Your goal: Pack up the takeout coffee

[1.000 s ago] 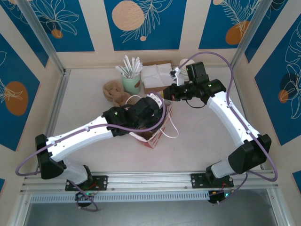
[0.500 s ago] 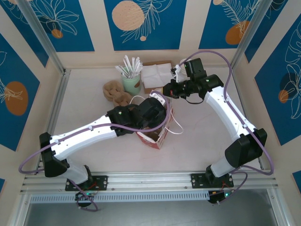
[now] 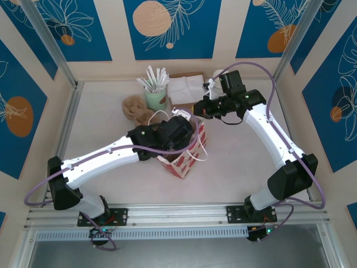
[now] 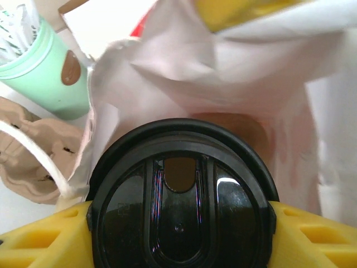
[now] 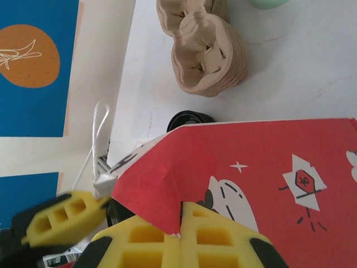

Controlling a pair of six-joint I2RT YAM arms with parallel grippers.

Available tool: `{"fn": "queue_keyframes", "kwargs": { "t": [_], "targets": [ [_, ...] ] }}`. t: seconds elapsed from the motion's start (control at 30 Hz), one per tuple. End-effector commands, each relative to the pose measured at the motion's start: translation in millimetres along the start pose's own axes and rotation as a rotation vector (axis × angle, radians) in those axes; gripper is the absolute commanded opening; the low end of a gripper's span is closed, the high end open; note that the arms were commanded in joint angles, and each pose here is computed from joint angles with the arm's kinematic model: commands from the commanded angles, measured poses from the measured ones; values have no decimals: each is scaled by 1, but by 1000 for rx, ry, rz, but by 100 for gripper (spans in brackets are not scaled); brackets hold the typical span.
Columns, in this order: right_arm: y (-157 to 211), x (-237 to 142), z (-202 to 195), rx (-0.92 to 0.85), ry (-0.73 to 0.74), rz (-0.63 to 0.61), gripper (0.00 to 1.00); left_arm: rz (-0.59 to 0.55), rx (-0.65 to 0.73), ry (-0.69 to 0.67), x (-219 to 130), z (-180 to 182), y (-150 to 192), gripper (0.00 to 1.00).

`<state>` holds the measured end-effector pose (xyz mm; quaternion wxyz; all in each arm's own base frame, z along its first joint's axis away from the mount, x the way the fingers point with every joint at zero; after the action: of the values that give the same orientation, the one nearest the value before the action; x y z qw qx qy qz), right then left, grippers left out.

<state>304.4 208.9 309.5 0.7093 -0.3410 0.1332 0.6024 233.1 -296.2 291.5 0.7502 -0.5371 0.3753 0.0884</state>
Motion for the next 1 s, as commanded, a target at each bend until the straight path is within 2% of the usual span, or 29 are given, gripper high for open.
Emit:
{"fn": "queue_keyframes", "kwargs": {
  "t": [0.0,0.33,0.67,0.97],
  "targets": [
    [10,-12,15,-71,-74,10,0,-45,-54,-28,-5,18,-11,66],
    [16,-11,16,-178,-88,21,0,-73,-98,12,-8,25,-27,66],
    [9,-12,26,-253,-149,-2,0,-81,-67,159,-3,0,-24,66],
    [11,-12,29,-378,-167,21,0,-51,-27,164,3,-25,-12,65]
  ]
}}
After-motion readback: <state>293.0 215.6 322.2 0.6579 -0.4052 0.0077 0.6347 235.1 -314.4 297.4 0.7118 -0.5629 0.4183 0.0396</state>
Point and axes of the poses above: each hand's point on the last joint's axis, 136 mm out from that joint toward the fingers, its own x axis out along the fingers, its own z axis along the line the jaws close on, y = z × x, the point moved 4 cm from there along -x, back along the fingers, and after that the axes turned 2 degrees about x, right-handed, at the moved point
